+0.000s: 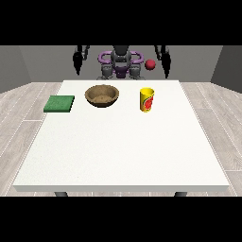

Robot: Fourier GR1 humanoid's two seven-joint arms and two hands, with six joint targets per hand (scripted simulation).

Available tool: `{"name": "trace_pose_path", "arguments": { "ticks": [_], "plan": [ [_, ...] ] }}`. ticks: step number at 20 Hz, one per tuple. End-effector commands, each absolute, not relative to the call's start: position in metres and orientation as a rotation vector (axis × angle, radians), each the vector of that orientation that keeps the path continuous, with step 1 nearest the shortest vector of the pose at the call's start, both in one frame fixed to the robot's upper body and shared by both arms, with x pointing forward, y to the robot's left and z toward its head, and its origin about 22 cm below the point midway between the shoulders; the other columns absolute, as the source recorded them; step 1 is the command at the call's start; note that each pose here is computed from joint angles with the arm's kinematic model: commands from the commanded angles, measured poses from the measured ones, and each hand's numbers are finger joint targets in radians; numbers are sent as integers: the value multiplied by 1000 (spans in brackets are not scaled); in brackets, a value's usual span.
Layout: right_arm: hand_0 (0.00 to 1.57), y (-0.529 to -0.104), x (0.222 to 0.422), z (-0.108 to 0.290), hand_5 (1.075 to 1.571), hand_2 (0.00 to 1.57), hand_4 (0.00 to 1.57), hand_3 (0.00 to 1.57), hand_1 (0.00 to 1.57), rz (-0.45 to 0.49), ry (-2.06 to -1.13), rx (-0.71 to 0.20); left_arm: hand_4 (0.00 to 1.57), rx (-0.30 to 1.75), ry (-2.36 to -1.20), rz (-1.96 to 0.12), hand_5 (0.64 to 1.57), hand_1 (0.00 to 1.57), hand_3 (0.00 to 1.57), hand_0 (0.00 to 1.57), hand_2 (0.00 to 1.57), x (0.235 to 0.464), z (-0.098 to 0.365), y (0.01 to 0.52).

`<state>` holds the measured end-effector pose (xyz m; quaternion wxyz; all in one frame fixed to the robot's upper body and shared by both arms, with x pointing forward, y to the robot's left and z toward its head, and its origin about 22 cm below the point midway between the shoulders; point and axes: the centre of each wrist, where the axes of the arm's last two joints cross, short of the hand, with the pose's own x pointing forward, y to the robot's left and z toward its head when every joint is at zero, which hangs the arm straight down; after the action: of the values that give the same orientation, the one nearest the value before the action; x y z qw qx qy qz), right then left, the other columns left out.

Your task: Pick the cup and pour the ball into the bowl, then pick the bowl and place it on the pad

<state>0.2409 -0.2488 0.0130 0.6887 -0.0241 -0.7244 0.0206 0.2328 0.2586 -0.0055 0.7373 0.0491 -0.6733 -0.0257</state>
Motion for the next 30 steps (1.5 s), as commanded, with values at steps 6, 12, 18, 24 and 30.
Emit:
{"name": "trace_pose_path", "arguments": {
  "ticks": [6,12,18,24,30],
  "plan": [
    [0,-258,242,47,1563,0,120,0,0,89,-1645,-84,0,130,-1529,-93,1470,0,0,0,0,238,32,267],
    [0,-337,210,-30,1566,0,27,0,0,-93,-1726,-21,0,16,-1815,47,1477,0,0,0,0,219,-1,202],
    [0,-310,238,-32,1559,0,0,0,0,-52,-1788,52,0,48,-1863,36,1464,0,0,0,0,258,-8,223],
    [0,-331,260,-40,1557,0,0,0,0,-47,-1880,63,0,85,-1945,26,1444,0,0,0,0,302,14,214],
    [0,-331,293,-23,1548,0,0,0,0,-48,-1979,79,0,145,-2049,56,1466,0,0,0,0,335,21,238]
  ]
}}
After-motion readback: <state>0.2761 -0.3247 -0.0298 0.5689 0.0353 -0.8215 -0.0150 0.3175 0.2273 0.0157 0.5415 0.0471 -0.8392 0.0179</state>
